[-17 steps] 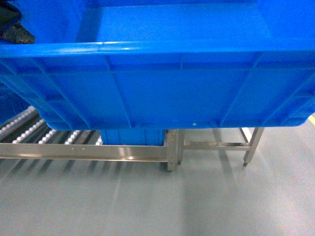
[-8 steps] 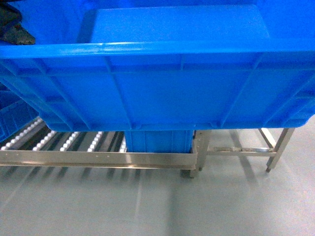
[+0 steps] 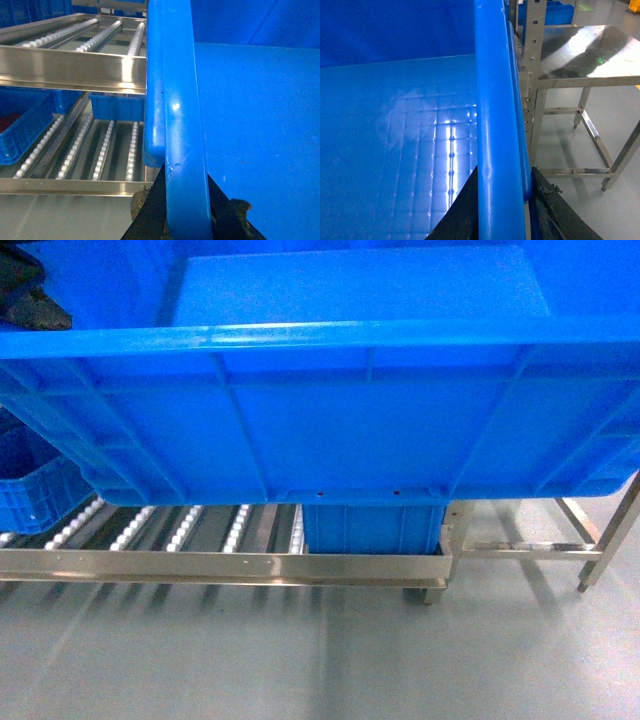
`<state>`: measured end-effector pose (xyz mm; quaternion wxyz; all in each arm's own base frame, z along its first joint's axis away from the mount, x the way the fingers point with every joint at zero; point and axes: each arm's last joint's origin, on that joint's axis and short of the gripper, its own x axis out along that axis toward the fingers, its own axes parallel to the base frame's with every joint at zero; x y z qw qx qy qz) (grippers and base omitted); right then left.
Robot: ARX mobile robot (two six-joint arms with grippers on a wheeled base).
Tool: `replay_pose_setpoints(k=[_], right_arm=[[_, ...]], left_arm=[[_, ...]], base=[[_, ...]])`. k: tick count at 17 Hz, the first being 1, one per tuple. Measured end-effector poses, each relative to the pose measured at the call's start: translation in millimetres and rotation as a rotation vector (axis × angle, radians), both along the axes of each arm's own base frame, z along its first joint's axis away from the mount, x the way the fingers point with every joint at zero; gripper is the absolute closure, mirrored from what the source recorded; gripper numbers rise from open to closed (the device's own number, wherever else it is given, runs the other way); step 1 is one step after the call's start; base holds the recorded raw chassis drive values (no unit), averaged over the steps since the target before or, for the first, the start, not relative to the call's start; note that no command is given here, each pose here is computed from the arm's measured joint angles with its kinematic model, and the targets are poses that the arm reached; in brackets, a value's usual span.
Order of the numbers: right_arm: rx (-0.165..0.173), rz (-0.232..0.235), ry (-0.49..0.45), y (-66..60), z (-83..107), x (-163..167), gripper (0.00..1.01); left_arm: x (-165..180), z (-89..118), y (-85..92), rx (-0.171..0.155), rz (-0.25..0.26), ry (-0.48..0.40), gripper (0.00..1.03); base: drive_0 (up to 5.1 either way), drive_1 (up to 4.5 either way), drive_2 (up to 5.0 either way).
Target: Place box next to blue box on left shelf
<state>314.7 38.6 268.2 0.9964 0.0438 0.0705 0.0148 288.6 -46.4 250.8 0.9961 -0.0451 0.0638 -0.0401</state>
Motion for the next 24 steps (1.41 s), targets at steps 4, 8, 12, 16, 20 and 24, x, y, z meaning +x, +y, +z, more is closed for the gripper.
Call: replay_pose_setpoints(k=[4,8,12,16,20,24], right_arm=[[0.0,0.0,0.001,0.0,-0.1,0.0,0.82],[0.0,0.0,0.0,0.0,0.0,0.0,0.82],[0.0,0.0,0.0,0.0,0.0,0.0,0.82],[0.0,0.0,0.002,0.0,-0.1,0.0,0.82],[0.0,0.0,0.0,0.0,0.0,0.0,0.82],[0.0,0.0,-0.002,0.0,0.2,0.0,0.82]], left_arm=[[0.0,0.0,0.0,0.001,0.001,0.0,0.95],[0.0,-0.1,0.0,0.0,0.0,0.001,0.95],[0.0,0.0,0.0,0.0,0.001,0.0,0.95],[0.0,-0.2,0.0,0.0,0.0,0.002,0.95],[0.0,-0.1,0.0,0.0,0.0,0.001,0.95],[0.0,0.1,0.0,0.0,0.0,-0.001,0.95]], base=[[-4.7,1.49,3.7],[-5.1,2.03,2.5],[-4.8,2.55,2.5],[-4.8,2.57,2.6],[-5.0,2.38,2.4],[-5.0,2.38,2.4]])
